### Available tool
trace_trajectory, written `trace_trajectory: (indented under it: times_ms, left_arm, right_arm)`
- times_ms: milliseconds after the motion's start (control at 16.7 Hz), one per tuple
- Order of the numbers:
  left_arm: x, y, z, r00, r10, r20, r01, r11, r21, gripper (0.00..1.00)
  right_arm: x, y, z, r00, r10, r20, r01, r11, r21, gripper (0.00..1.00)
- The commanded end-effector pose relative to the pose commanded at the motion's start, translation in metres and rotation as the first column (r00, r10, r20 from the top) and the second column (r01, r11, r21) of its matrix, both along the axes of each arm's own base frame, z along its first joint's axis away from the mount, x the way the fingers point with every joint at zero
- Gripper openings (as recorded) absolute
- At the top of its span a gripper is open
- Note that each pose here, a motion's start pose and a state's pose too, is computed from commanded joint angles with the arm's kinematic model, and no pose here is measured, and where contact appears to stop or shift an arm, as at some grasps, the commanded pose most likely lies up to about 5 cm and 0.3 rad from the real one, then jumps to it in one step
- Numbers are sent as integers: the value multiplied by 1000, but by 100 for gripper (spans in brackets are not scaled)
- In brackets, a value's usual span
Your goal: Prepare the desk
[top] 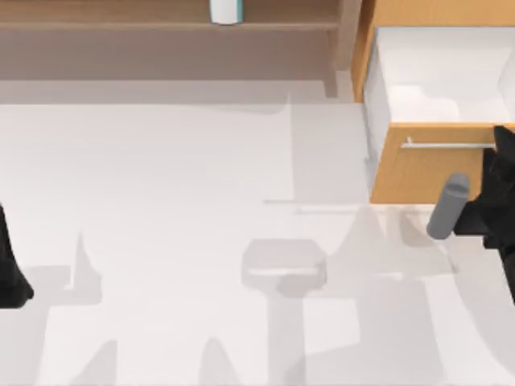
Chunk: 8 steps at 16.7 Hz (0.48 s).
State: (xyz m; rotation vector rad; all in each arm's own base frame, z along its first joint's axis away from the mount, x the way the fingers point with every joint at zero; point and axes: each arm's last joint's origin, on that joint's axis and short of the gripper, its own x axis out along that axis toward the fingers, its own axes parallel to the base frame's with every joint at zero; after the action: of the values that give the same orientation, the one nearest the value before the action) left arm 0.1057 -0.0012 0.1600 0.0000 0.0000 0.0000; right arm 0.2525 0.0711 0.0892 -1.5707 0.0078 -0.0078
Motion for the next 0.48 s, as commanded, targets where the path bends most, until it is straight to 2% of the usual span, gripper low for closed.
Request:
trace_trajectory:
  times_ms: [180,480]
  left_arm:
    - [0,0,0,1000,0,0,0,1000,0,100]
    - [0,0,0,1000,0,0,0,1000,0,100]
  right_arm:
    - [0,0,0,1000,0,0,0,1000,0,2]
    - [0,0,0,1000,0,0,0,1000,0,0]
